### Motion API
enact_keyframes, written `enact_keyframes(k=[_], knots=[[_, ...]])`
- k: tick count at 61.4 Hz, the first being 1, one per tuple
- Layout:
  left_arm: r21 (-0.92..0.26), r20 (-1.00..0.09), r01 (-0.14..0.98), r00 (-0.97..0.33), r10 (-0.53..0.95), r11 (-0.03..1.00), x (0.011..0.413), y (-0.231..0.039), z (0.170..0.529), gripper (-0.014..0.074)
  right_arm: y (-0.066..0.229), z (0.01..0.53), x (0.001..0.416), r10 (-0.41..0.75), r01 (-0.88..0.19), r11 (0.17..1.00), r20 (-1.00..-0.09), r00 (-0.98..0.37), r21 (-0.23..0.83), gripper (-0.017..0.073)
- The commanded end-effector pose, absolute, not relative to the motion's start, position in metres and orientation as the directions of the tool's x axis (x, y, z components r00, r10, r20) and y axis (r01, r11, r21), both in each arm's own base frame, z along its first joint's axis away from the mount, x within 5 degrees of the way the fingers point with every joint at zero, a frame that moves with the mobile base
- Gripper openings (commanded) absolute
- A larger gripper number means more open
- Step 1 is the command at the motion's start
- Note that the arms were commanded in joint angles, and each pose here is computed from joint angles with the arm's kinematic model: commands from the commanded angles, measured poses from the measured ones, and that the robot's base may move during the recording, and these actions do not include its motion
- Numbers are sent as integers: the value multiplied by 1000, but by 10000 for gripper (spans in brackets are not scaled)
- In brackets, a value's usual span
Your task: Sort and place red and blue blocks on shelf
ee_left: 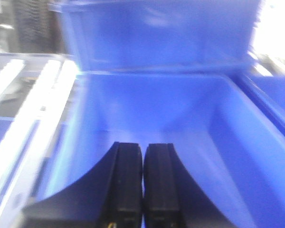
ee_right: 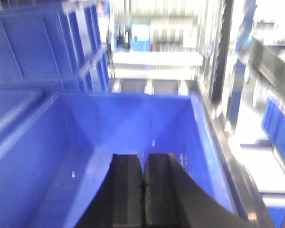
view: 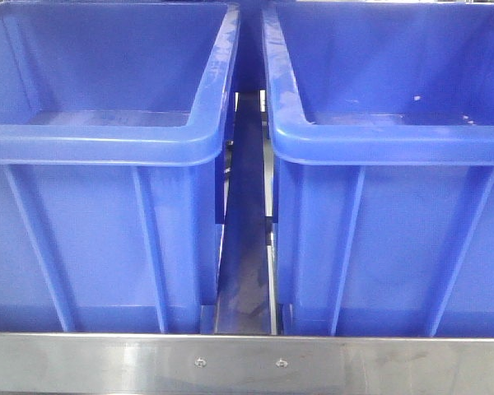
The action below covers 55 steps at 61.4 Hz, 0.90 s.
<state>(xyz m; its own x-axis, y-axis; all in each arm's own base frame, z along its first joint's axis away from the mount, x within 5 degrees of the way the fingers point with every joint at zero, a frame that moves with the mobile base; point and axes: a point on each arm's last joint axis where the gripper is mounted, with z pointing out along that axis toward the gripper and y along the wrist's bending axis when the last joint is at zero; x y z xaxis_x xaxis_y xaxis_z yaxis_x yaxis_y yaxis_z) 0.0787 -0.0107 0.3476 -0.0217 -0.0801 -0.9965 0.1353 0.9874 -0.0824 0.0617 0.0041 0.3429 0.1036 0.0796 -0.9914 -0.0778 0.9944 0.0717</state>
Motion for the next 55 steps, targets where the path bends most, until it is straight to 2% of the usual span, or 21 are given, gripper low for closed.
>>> enact_keyframes(k=[1,6,16,55], knots=[[-105,-986,139,118,-122,985,72,-9,357,126,3,351,56,76,-77,995,-977,201,61,55],[-105,-982,138,142,-124,985,67,-8,351,126,3,348,50,77,-79,995,-972,220,61,55],[-105,-987,134,108,-120,985,67,-8,345,126,3,345,48,78,-79,995,-971,227,61,55],[-105,-987,134,108,-120,985,67,-8,345,125,3,345,48,78,-79,995,-971,227,61,55]])
